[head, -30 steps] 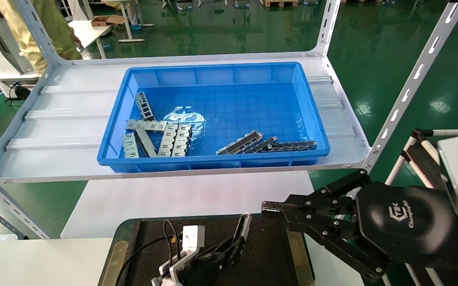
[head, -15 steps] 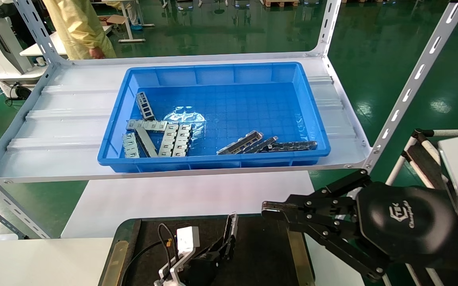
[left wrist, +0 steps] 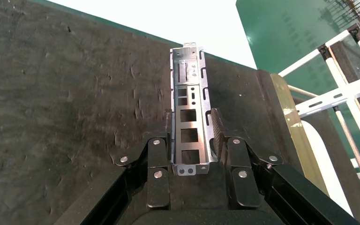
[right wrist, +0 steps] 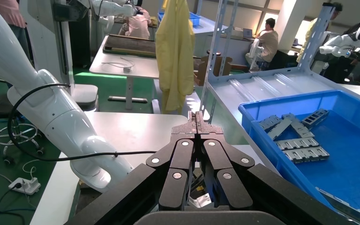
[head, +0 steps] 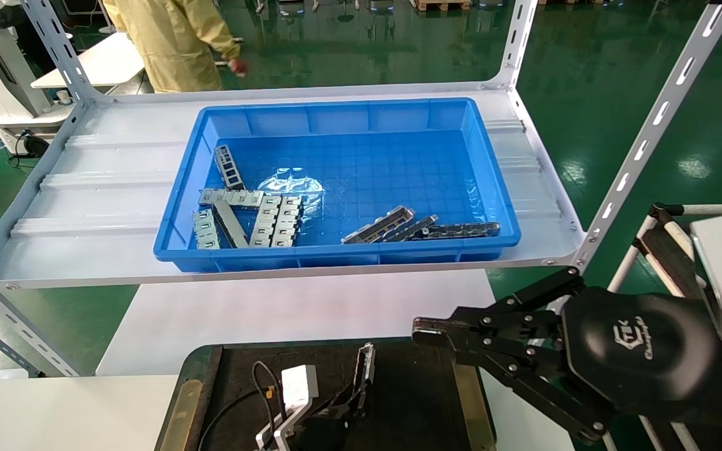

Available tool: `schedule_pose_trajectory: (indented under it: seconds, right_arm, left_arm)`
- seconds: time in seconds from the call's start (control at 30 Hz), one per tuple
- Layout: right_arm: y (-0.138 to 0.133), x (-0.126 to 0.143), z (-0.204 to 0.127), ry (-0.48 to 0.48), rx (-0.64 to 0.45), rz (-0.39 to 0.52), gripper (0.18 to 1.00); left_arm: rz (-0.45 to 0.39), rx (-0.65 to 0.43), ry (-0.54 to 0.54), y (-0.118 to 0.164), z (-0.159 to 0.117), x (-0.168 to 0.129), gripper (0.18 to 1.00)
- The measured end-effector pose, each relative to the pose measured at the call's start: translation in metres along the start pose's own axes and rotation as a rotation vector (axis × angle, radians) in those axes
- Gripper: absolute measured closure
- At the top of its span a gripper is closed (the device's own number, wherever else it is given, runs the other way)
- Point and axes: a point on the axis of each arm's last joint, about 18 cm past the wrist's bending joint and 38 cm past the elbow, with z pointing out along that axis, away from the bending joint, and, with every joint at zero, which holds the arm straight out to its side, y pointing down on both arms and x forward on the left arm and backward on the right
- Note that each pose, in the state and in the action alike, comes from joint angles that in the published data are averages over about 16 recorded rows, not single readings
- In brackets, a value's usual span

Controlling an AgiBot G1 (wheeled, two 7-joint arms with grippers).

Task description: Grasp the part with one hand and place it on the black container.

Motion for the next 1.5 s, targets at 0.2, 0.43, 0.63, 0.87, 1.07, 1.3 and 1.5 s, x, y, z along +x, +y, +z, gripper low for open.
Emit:
schedule_pose_trajectory:
  seconds: [0.2,0.43,0.63,0.87,1.07,1.3,1.5]
  right_arm:
    - [0.000,0.000,0.000,0.000,0.000,0.000,0.987]
    - [0.000,0.000,0.000,0.000,0.000,0.000,0.977]
    - [0.000,0.000,0.000,0.000,0.000,0.000,0.943]
    - [0.000,0.000,0.000,0.000,0.000,0.000,0.867]
    - [0.000,0.000,0.000,0.000,0.000,0.000,0.760]
    - [0.000,0.000,0.000,0.000,0.000,0.000,0.598]
    - [0.000,0.000,0.000,0.000,0.000,0.000,0.462]
  left_arm:
    - [-0.009,-0.008,-0.005,0.003,0.002,0.001,0.829]
    - [-0.017,-0.015,-0.007,0.006,0.004,0.004,0.819]
    - [-0.014,-0.017,0.001,0.007,0.006,0.008,0.788]
    - [0.024,-0.010,0.032,-0.001,0.004,0.011,0.709]
    - [0.102,0.005,0.091,-0.019,-0.004,0.010,0.599]
    - [0.223,0.001,0.204,-0.044,-0.024,0.005,0.452]
    - [0.331,-0.037,0.316,-0.061,-0.046,-0.006,0.338]
